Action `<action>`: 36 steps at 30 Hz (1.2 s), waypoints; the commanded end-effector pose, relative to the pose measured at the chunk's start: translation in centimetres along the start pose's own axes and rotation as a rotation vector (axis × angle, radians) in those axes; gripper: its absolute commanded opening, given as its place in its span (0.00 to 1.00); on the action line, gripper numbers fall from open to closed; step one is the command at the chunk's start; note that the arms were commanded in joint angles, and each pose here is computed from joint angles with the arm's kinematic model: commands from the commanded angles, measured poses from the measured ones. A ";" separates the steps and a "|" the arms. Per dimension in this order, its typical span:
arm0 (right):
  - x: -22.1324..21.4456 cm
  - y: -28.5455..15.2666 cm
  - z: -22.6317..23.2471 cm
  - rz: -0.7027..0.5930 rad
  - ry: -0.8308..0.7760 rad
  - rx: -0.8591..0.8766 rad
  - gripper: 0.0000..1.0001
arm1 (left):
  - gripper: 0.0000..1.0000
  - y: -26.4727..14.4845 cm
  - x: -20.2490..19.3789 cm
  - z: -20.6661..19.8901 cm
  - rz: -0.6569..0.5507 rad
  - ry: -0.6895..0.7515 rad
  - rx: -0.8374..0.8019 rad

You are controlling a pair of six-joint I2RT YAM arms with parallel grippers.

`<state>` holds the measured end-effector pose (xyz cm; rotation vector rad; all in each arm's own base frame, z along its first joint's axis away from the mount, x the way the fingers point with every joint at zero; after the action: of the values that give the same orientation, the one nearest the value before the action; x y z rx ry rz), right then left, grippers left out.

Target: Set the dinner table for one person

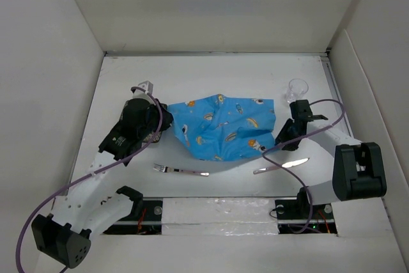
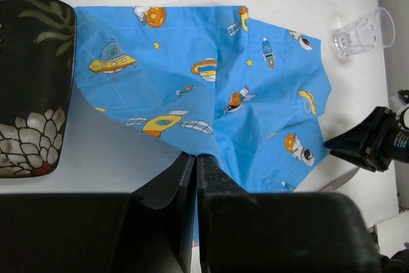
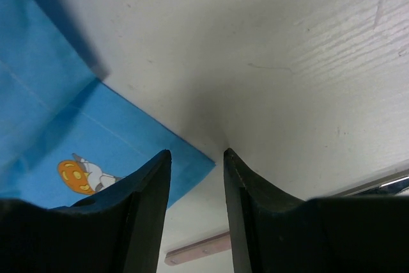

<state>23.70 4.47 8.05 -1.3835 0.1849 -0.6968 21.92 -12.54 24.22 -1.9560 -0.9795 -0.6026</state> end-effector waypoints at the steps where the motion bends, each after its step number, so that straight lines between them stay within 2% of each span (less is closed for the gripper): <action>1: -0.9 0.4 -1.1 0.051 0.021 -0.068 0.43 | 0.00 -0.5 0.4 -1.0 -0.035 0.008 -0.092; 13: -2.6 0.8 0.5 0.172 -0.049 -0.086 0.41 | 0.00 -0.7 -0.8 -0.6 -0.027 0.011 -0.087; 16: -3.0 0.8 0.7 0.206 -0.068 -0.115 0.37 | 0.00 -0.9 -0.5 -0.6 -0.049 0.010 -0.089; 21: -2.8 1.1 0.8 0.223 -0.057 -0.142 0.19 | 0.00 -1.2 -0.5 -0.6 -0.053 0.012 -0.089; 25: -1.9 0.0 1.1 0.123 -0.059 -0.161 0.09 | 0.00 -1.5 0.4 -0.5 -0.093 0.024 -0.056; 28: -0.3 -3.7 2.8 -0.012 -0.063 -0.074 0.02 | 0.00 -1.7 2.2 -1.4 -0.138 0.044 -0.056; 31: 1.2 -9.1 4.1 -0.164 -0.085 0.022 0.00 | 0.00 -2.3 5.4 -3.4 -0.203 0.068 -0.067; 32: 2.5 -12.7 4.8 -0.249 -0.091 0.085 0.00 | 0.00 -3.5 7.5 -4.7 -0.252 0.068 -0.088; 34: 3.7 -16.7 5.4 -0.360 -0.087 0.135 0.00 | 0.00 -3.9 9.6 -5.8 -0.296 0.089 -0.076; 36: 5.9 -25.2 5.8 -0.580 -0.059 0.254 0.00 | 0.00 -6.6 14.0 -8.3 -0.408 0.096 -0.097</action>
<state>24.40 7.53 24.54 -1.2860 -0.1489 -0.8718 23.95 -12.75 33.18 -1.8877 -1.1240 -0.7972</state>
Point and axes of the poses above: each gripper's point midway between its finger pads, its own y axis out along the fingers, its own z axis along the line the jaws close on, x = y × z, the point moved 6 cm from there along -y, back along the fingers, and after that the axes turned 2 degrees about -y, right-handed, at the moved point
